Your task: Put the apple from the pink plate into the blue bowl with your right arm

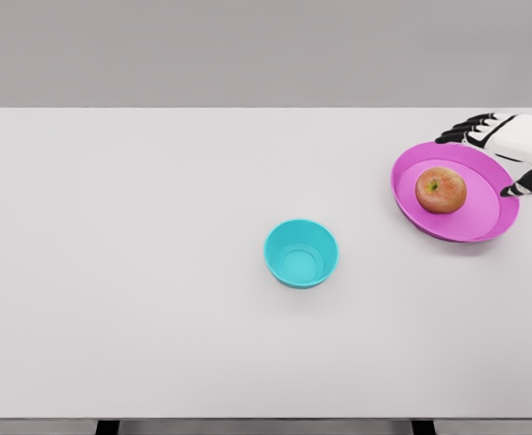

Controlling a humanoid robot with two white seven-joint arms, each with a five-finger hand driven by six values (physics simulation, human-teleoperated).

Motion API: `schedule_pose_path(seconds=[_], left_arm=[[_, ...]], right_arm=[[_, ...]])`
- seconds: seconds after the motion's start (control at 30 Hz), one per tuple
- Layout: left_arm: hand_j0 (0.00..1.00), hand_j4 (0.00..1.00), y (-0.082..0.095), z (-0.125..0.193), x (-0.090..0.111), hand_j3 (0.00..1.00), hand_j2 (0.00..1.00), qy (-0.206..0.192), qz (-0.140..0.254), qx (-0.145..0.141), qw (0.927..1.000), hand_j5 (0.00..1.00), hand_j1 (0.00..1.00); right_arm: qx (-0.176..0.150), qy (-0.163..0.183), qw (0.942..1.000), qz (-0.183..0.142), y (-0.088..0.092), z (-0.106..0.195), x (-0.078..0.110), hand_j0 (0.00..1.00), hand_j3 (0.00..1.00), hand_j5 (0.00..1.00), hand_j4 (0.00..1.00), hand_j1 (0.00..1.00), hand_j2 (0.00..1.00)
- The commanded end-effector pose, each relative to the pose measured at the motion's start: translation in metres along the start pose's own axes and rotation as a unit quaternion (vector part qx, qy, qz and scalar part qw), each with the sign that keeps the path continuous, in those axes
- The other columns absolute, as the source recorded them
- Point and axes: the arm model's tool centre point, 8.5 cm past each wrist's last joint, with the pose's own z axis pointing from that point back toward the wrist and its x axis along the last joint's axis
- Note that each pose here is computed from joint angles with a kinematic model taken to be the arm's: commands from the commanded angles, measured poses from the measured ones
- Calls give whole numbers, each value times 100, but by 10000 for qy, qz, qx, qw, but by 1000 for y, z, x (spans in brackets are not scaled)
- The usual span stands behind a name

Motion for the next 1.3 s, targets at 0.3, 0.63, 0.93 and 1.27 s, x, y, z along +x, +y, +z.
schedule_pose_path(seconds=[0.3,0.63,0.93,1.27], left_arm=[[100,100,0,0,0,100,100,-1,0,0,10000,100,100],[100,100,0,0,0,100,100,-1,0,0,10000,100,100],[100,100,0,0,0,100,100,-1,0,0,10000,100,100],[100,100,0,0,0,100,100,-1,0,0,10000,100,100]], right_arm=[[626,-208,9968,-455,43,-45,-2,100,100,100,100,100,100],[723,-37,9947,-726,48,-66,-20,100,100,100,100,100,100],[927,51,9918,-880,63,-73,-27,100,100,100,100,100,100],[957,162,9899,-1034,67,-79,-35,100,100,100,100,100,100]])
